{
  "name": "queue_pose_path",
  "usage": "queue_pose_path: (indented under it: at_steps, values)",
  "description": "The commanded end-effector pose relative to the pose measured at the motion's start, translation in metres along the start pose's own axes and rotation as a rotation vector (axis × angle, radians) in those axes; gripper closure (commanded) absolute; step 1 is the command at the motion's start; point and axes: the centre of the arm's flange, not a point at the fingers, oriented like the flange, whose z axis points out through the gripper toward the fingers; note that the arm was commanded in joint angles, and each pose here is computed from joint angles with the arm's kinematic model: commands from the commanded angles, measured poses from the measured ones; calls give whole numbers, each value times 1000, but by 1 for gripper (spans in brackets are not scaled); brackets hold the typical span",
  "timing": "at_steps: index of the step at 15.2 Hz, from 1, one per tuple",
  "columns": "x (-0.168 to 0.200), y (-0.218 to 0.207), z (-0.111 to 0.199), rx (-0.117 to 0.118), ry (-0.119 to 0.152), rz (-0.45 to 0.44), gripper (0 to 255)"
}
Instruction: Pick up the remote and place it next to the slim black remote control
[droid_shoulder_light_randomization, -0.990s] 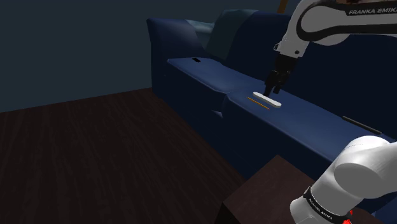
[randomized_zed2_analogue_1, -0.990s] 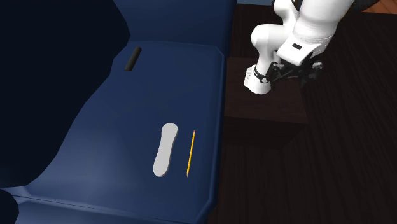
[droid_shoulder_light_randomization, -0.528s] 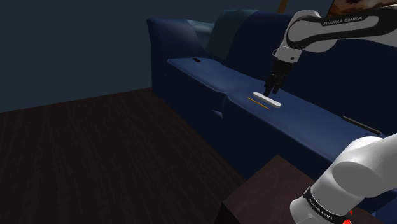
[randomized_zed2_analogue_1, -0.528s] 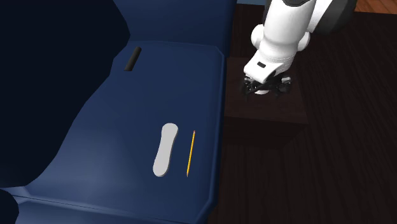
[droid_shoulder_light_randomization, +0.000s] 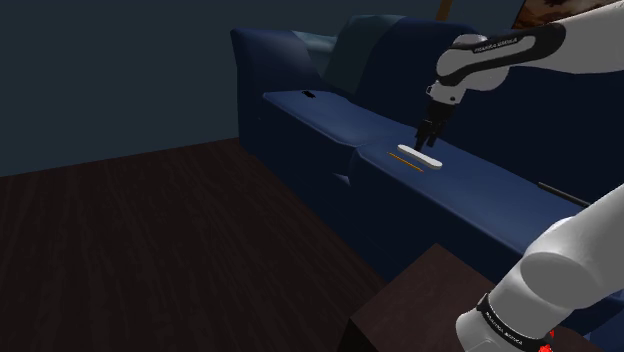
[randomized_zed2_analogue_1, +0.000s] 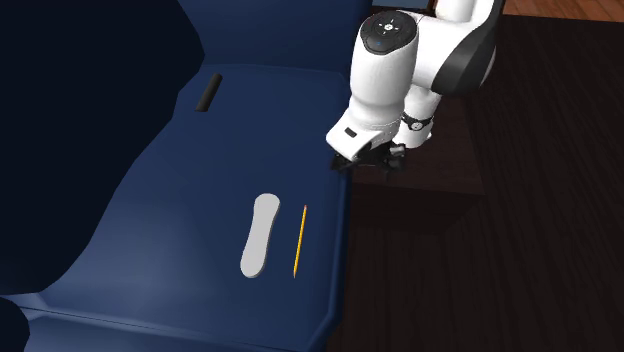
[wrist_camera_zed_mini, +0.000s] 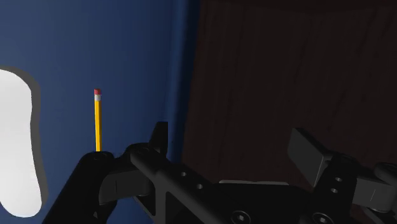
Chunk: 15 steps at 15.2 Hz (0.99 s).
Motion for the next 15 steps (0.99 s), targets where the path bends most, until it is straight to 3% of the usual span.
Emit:
queue_pose_path:
  at_steps: [1, 15]
  values:
    - [8, 23, 10, -6, -1, -2, 0]
    - [72, 185, 60, -35, -5, -8, 0]
